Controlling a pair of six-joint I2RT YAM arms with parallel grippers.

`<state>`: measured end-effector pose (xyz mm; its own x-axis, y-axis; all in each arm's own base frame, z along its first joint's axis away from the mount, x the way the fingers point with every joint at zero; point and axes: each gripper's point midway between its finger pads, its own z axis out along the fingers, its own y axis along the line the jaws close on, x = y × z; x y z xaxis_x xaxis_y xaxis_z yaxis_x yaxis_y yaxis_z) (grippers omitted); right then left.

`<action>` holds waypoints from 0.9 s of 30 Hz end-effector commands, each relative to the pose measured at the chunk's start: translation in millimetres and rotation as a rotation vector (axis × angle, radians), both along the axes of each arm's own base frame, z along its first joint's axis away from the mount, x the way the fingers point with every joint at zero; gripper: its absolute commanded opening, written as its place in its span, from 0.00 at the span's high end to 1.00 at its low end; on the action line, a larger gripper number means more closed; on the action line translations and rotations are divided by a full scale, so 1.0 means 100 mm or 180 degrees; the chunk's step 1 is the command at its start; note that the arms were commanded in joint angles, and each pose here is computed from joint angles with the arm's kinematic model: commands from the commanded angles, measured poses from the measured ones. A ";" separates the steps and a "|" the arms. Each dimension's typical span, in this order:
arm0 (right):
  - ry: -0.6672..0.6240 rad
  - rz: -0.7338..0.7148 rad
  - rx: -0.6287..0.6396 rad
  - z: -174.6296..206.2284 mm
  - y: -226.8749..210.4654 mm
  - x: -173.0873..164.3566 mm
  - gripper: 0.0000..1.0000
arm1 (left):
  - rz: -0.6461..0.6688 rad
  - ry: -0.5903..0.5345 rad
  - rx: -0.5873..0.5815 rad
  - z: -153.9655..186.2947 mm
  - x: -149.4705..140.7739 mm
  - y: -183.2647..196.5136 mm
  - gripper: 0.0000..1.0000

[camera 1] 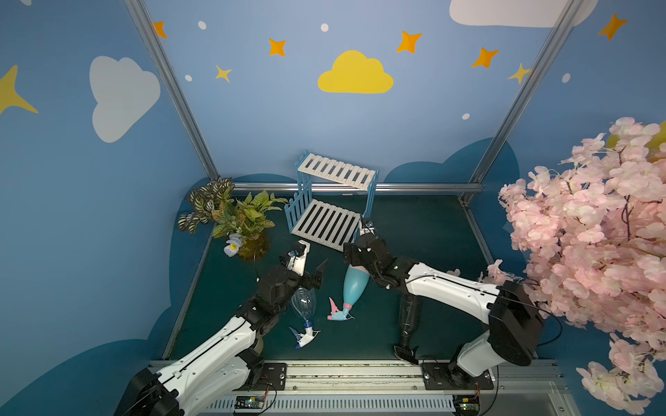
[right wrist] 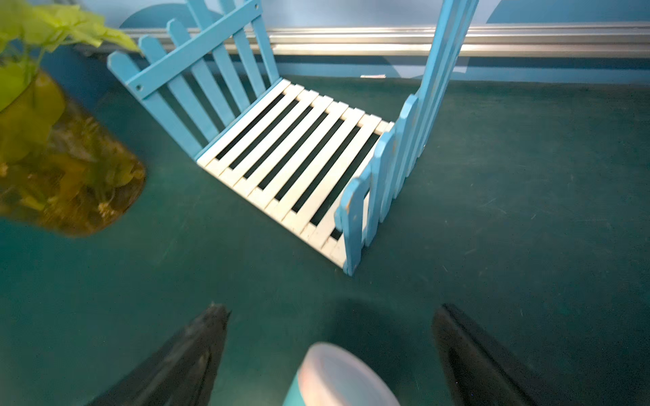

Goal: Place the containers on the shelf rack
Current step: Adjust the shelf at the center of the board.

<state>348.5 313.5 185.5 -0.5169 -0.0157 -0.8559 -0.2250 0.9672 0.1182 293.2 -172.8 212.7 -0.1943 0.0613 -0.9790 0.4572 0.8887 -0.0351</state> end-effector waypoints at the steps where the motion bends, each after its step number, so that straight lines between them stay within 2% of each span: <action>1: -0.0054 -0.0430 -0.0078 -0.06 -0.07 0.24 0.03 | 0.0053 0.0016 -0.0009 0.04 -0.01 0.03 0.00; 4: 0.0024 -0.0518 -0.0118 -0.15 -0.07 0.42 0.05 | 0.0103 0.0020 0.0020 0.02 -0.02 0.07 0.00; 7: 0.0071 -0.0574 -0.0180 -0.28 -0.08 0.59 0.17 | 0.0149 0.0005 0.0051 0.02 -0.04 0.11 0.00; 11: 0.0187 -0.0517 -0.0240 -0.40 -0.05 0.70 0.45 | 0.0207 -0.0021 0.0065 0.03 -0.04 0.15 0.00; 18: 0.0190 -0.0537 -0.0372 -0.42 -0.17 0.66 0.81 | 0.0254 -0.0008 0.0108 0.00 -0.02 0.17 0.00; 23: 0.0180 -0.0458 -0.0533 -0.38 -0.37 0.57 0.91 | 0.0208 0.0024 0.0112 -0.02 -0.01 0.13 0.00; 27: 0.0198 -0.0375 -0.0554 -0.36 -0.58 0.49 0.95 | 0.0157 0.0054 0.0111 -0.05 -0.02 0.10 0.00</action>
